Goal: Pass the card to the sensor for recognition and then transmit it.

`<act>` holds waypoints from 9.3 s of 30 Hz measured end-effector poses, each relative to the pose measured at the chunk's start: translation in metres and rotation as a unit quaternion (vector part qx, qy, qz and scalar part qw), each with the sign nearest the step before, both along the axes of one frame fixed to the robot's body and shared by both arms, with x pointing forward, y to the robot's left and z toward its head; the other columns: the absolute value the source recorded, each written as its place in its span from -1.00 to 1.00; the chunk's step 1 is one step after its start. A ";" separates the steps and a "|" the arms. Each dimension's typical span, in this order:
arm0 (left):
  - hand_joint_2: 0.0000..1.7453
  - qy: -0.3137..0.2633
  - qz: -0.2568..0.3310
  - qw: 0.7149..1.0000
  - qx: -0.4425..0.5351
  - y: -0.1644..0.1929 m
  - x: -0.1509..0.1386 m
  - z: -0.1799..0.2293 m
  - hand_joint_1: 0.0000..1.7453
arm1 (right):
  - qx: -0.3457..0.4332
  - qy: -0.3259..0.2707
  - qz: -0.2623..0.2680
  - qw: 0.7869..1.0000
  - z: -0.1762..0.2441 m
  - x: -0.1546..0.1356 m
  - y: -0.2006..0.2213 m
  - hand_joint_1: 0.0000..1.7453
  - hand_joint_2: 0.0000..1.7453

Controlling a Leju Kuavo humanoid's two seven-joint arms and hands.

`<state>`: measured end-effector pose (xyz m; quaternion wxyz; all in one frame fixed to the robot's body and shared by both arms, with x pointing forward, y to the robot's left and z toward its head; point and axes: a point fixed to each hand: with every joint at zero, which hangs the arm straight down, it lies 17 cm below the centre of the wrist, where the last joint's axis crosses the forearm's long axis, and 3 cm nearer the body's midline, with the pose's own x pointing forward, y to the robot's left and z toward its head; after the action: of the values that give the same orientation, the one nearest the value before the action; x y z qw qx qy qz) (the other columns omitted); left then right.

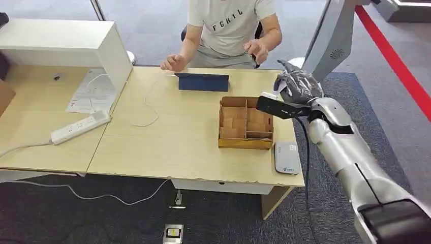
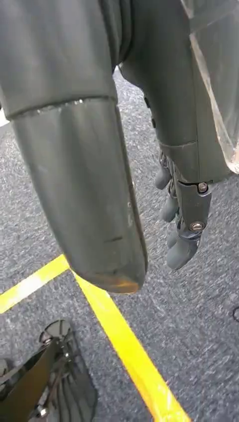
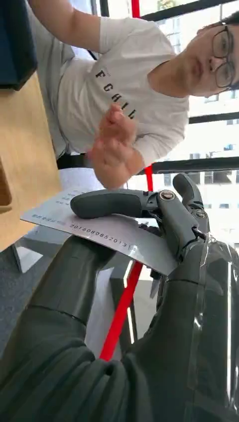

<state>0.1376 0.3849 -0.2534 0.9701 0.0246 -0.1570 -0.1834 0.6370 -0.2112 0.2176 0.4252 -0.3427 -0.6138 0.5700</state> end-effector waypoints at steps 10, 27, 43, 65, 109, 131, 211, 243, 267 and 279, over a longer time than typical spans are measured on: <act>-1.00 0.009 -0.001 1.000 -0.008 -0.005 -0.005 -0.001 -1.00 | -0.026 0.012 0.012 1.000 -0.004 0.000 0.032 1.00 1.00; -1.00 0.020 -0.010 1.000 -0.016 -0.009 -0.015 -0.003 -1.00 | -0.056 0.026 0.008 0.998 -0.022 -0.001 0.024 -1.00 -1.00; -1.00 0.025 -0.004 1.000 -0.017 -0.009 -0.021 -0.004 -1.00 | 0.051 0.103 -0.008 0.993 -0.026 -0.003 0.009 -1.00 1.00; -1.00 0.027 0.059 0.998 0.009 0.010 -0.022 -0.005 -1.00 | 0.277 0.222 -0.103 0.929 -0.077 -0.063 -0.113 -1.00 1.00; -1.00 0.009 0.066 0.998 0.004 -0.005 -0.010 -0.006 -1.00 | 0.155 0.074 0.027 0.985 -0.017 -0.176 0.032 -1.00 1.00; -1.00 0.001 0.042 0.999 -0.014 -0.022 -0.003 -0.005 -1.00 | -0.058 0.049 -0.067 0.995 -0.150 -0.115 0.069 -1.00 1.00; -1.00 0.001 0.001 1.000 -0.004 -0.017 -0.012 -0.006 -1.00 | -0.077 0.127 -0.091 0.985 -0.186 -0.095 0.044 1.00 1.00; -1.00 -0.001 0.002 1.000 -0.008 -0.017 -0.011 -0.005 -1.00 | -0.023 0.039 -0.046 0.998 -0.119 -0.076 0.066 1.00 1.00; -1.00 -0.019 -0.029 0.999 0.000 -0.022 0.008 -0.002 -1.00 | -0.083 -0.115 -0.030 0.989 0.069 0.002 0.104 1.00 1.00; -1.00 -0.017 -0.010 1.000 -0.006 -0.030 0.006 -0.004 -1.00 | -0.150 -0.083 -0.046 0.984 0.064 0.008 0.115 1.00 1.00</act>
<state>0.1434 0.3548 -0.2572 0.9655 0.0206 -0.1745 -0.1920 0.6450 -0.0961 0.2816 0.3417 -0.4769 -0.5380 0.6052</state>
